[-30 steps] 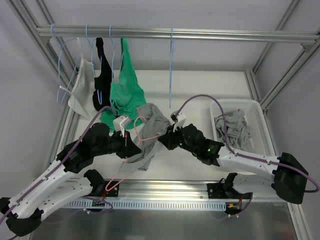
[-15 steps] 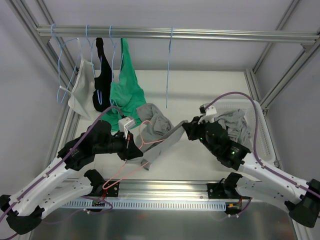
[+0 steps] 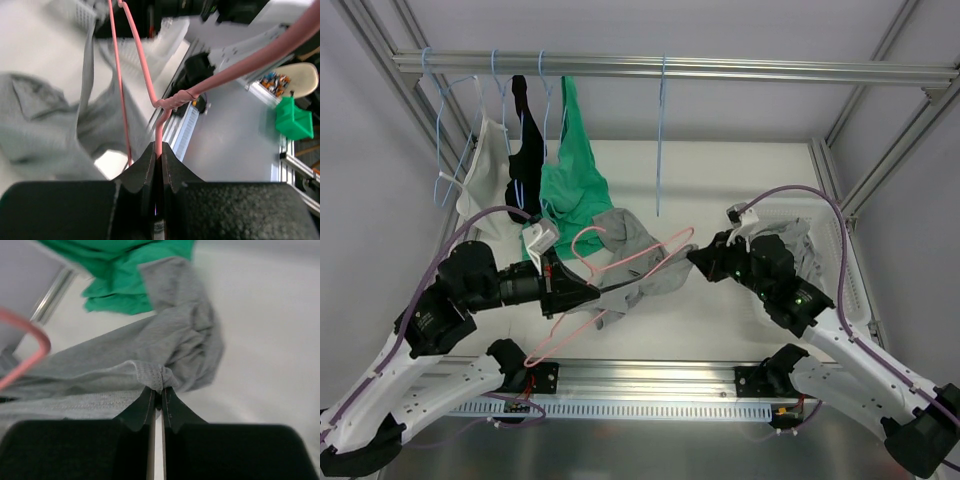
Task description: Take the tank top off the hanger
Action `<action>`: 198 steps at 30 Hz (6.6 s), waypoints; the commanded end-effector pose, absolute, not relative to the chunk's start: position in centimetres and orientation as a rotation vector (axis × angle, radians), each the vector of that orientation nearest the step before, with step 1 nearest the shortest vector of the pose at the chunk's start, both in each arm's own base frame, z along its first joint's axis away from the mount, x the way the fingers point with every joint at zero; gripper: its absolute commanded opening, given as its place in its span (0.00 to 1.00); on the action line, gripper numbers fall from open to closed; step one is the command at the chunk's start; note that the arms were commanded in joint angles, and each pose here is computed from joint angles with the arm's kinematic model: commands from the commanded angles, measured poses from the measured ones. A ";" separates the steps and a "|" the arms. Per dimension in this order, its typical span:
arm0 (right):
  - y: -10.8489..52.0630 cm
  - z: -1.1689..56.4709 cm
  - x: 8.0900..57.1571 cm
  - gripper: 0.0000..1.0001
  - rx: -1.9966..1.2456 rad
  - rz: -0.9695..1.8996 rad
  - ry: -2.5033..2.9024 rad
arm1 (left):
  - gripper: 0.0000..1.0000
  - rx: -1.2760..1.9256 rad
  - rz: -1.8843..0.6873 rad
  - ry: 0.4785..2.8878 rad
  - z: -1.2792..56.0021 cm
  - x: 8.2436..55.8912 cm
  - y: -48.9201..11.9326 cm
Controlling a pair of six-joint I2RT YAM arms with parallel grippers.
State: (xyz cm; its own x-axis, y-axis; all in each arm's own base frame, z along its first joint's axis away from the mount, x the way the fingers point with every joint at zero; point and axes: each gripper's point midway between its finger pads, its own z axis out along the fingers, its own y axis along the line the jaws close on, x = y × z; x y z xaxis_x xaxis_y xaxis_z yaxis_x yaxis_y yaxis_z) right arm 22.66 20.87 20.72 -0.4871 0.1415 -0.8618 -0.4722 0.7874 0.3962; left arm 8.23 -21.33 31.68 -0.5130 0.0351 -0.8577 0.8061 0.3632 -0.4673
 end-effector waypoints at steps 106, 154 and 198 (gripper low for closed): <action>17.5 23.0 17.5 1.00 -0.335 0.776 1.882 | 0.00 0.216 -0.550 1.818 42.7 41.8 -30.9; 27.7 0.5 25.9 0.99 -0.620 0.160 2.501 | 0.99 -0.048 -0.294 1.949 31.7 22.5 -10.4; 4.2 37.8 24.2 0.00 -0.028 -0.039 1.798 | 0.99 0.000 -0.072 2.034 24.8 19.8 -5.9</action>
State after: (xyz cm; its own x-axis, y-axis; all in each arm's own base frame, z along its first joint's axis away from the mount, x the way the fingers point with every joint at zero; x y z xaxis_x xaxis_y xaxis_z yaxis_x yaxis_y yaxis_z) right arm 24.21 7.40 36.57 -0.2247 -0.0266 -0.9741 -0.1161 0.9932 -0.0003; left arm 19.68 -5.93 24.46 -0.4678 -0.0369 -0.8831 0.0301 0.9979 -0.0576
